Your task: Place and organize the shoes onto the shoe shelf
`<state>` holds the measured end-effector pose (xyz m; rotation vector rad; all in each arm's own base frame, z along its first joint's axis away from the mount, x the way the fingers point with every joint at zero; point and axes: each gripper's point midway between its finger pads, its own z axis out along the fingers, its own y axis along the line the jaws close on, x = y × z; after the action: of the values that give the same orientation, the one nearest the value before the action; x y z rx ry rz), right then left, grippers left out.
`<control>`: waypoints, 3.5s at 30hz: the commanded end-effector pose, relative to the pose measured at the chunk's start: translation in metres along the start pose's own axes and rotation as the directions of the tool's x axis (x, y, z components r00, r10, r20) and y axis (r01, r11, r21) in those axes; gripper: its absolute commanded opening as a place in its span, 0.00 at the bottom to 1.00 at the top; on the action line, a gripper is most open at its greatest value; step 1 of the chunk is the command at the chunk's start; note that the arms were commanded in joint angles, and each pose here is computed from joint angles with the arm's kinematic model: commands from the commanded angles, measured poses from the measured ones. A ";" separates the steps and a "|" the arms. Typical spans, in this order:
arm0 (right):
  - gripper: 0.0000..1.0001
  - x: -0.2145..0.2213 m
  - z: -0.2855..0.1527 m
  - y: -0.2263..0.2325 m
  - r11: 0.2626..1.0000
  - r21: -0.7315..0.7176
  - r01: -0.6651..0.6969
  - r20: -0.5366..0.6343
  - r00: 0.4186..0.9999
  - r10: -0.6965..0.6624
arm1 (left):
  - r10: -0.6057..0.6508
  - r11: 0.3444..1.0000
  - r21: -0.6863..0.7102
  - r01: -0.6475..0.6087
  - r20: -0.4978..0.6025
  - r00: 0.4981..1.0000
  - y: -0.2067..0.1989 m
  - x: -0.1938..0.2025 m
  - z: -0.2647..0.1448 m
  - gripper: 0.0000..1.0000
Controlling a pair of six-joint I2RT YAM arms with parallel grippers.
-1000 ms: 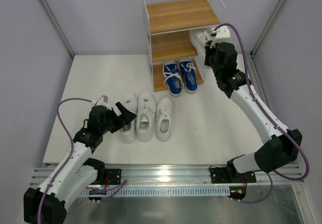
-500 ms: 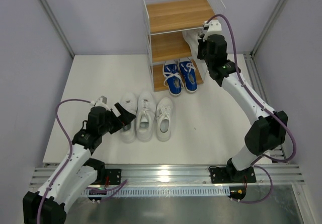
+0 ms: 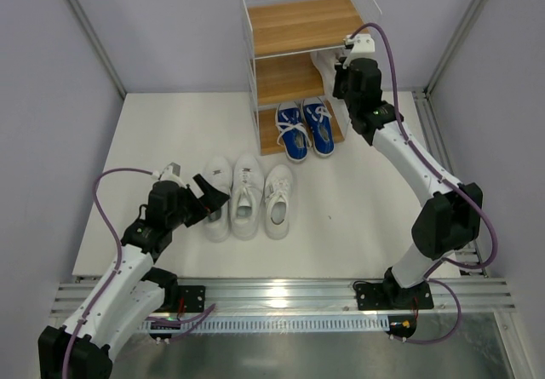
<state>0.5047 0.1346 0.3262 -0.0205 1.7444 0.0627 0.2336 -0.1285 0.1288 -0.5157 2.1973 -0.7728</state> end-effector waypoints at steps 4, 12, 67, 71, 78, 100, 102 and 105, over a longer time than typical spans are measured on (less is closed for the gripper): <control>0.04 -0.067 -0.009 -0.005 0.996 0.013 -0.086 0.221 0.972 0.081 | 0.026 1.000 -0.015 -0.026 0.039 0.999 -0.002 -0.012 -0.004 1.00; 0.29 -0.058 -0.003 0.003 0.996 -0.031 -0.088 0.208 0.974 0.092 | 0.027 0.999 -0.023 -0.027 0.040 0.999 0.000 -0.012 -0.005 1.00; 0.79 0.265 -0.267 0.197 0.908 -0.304 -0.288 -0.225 0.948 0.225 | 0.031 0.999 -0.038 -0.030 0.019 0.999 0.007 -0.006 0.002 1.00; 0.78 0.275 -0.256 0.196 0.925 -0.195 -0.326 -0.226 0.933 0.282 | 0.028 0.999 -0.041 -0.028 0.010 1.000 0.008 -0.004 0.003 1.00; 0.77 0.314 -0.245 0.188 0.970 -0.049 -0.240 -0.246 0.944 0.221 | 0.029 0.999 -0.040 -0.028 0.012 1.000 0.008 -0.005 0.003 1.00; 0.58 0.310 -0.229 0.106 0.967 -0.253 -0.026 -0.344 0.937 -0.064 | 0.024 0.999 -0.035 -0.024 -0.002 1.000 0.007 -0.003 0.008 1.00; 0.66 0.307 -0.230 0.111 0.956 -0.293 0.005 -0.356 0.928 -0.114 | 0.021 0.999 -0.035 -0.021 -0.008 1.000 0.007 -0.002 0.009 1.00; 0.73 0.306 -0.231 0.113 0.946 -0.323 0.032 -0.346 0.926 -0.150 | 0.022 0.999 -0.037 -0.023 -0.006 1.000 0.007 -0.003 0.009 1.00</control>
<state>0.2175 0.2317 0.0548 -0.2475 2.1190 0.2678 0.2374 -0.1323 0.1234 -0.5113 2.2261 -0.7762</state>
